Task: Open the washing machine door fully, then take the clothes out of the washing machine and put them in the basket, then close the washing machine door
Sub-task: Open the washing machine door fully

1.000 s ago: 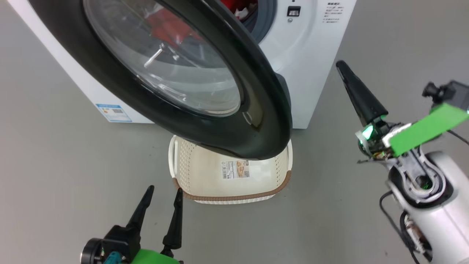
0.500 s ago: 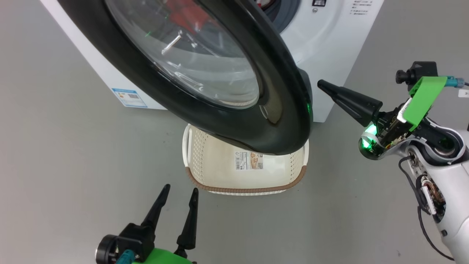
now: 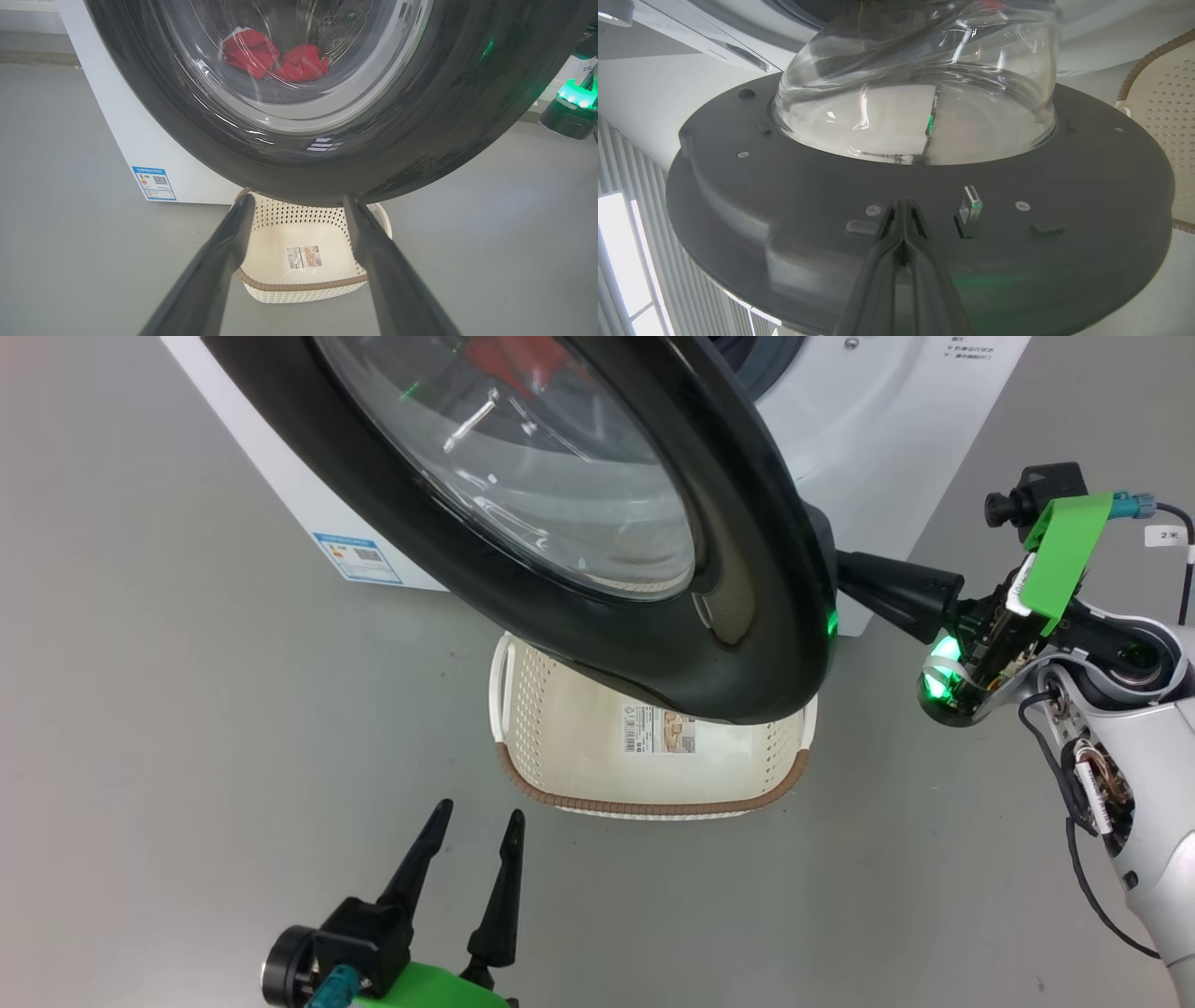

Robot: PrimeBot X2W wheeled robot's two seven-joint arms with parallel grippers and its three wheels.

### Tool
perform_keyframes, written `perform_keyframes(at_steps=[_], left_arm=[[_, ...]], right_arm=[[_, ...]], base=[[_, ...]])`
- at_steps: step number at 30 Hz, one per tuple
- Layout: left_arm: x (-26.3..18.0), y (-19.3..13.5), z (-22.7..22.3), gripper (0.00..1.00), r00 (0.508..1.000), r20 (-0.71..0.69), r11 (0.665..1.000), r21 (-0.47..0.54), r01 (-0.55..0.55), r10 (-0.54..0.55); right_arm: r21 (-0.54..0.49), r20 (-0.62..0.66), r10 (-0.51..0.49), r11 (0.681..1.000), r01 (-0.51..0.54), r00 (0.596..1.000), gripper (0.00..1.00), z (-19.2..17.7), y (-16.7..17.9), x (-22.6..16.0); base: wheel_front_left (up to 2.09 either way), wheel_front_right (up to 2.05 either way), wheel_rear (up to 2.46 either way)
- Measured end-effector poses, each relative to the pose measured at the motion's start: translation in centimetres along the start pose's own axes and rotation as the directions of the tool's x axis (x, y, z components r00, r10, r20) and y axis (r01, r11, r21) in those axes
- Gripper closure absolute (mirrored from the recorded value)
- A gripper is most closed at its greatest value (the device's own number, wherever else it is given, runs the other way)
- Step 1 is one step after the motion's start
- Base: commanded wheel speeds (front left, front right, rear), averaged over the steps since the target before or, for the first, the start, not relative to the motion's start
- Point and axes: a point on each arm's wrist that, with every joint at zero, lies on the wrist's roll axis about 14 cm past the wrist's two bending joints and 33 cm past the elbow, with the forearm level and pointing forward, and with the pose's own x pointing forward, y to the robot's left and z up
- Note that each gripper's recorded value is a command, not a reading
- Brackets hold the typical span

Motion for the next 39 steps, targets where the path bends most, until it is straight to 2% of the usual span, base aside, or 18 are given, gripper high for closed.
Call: perform_keyframes(at_steps=[10, 19, 39], left_arm=[[-0.4, 0.1, 0.8, 0.0, 1.0, 0.022, 1.0, 0.0, -0.006, 0.006], [-1.2, 0.8, 2.1, 0.0, 0.998, 0.061, 1.0, -0.003, -0.031, 0.031], [-5.0, 3.9, 3.7, 0.0, 0.982, 0.121, 0.989, -0.017, -0.145, 0.146]], right_arm=[[-0.019, -0.068, -0.016, 1.0, 0.015, 0.998, 1.0, -1.9, 0.1, 0.6], [-0.023, -0.151, -0.02, 1.0, 0.017, 0.988, 1.0, -5.3, -0.1, 1.6], [-0.028, -0.353, -0.039, 0.999, 0.031, 0.935, 1.0, -13.3, -0.9, 4.4]], base=[[0.0, 0.0, 0.0], [0.0, 0.0, 0.0], [0.0, 0.0, 0.0]])
